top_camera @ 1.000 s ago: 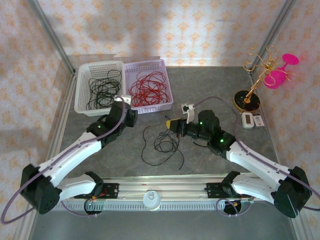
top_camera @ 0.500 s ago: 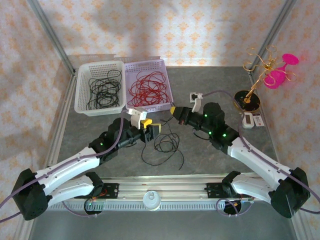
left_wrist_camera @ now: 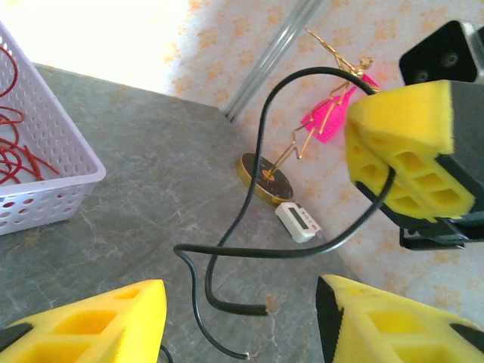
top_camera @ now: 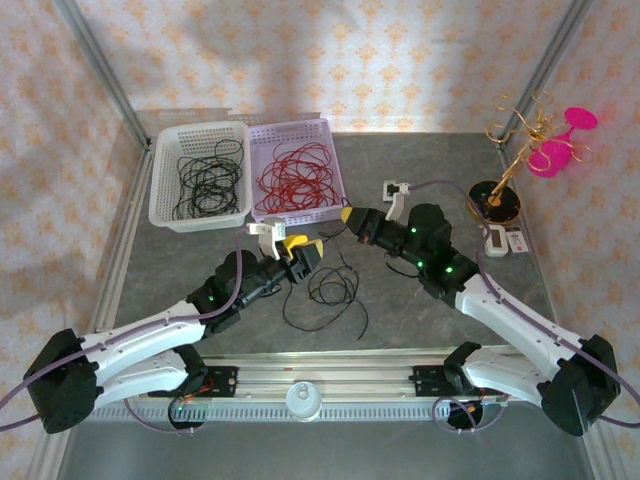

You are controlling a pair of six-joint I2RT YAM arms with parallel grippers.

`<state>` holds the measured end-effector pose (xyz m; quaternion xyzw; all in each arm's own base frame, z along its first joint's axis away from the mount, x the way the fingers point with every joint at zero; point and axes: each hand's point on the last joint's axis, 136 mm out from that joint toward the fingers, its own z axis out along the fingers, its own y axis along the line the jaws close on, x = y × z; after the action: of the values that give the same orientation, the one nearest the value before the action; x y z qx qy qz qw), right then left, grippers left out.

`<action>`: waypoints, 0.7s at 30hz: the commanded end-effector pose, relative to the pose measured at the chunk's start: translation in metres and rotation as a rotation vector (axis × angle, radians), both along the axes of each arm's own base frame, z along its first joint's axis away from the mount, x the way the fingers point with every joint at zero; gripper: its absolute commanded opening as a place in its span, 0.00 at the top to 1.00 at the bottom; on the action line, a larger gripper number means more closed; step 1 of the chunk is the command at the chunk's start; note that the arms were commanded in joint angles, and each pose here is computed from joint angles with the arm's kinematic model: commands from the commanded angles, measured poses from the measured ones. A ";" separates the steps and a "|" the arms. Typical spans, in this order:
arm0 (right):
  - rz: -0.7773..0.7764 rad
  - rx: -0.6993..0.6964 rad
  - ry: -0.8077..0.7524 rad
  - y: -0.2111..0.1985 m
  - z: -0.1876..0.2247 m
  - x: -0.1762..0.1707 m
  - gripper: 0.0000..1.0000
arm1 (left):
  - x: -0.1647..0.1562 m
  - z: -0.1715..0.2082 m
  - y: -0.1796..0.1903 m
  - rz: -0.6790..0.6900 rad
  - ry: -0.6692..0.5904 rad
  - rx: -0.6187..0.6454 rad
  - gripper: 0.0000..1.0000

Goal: Untangle the cables
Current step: Pass the cable.

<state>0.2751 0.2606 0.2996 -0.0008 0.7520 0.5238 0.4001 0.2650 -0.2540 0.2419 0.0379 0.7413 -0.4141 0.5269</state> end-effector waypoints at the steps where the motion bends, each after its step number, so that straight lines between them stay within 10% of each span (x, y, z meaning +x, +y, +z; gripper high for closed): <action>1: -0.015 0.054 -0.050 -0.003 0.024 0.000 1.00 | 0.008 0.011 0.000 0.044 -0.016 -0.048 0.44; 6: -0.008 0.061 -0.048 -0.002 0.024 -0.001 1.00 | 0.014 0.000 -0.004 0.063 0.008 -0.017 0.43; 21: 0.000 0.065 -0.028 -0.002 0.015 -0.003 1.00 | 0.029 0.010 -0.010 0.109 -0.007 -0.025 0.91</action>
<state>0.2750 0.2608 0.3012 0.0075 0.7481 0.5320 0.3965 0.2900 -0.2624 0.2308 0.0038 0.7553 -0.3832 0.5317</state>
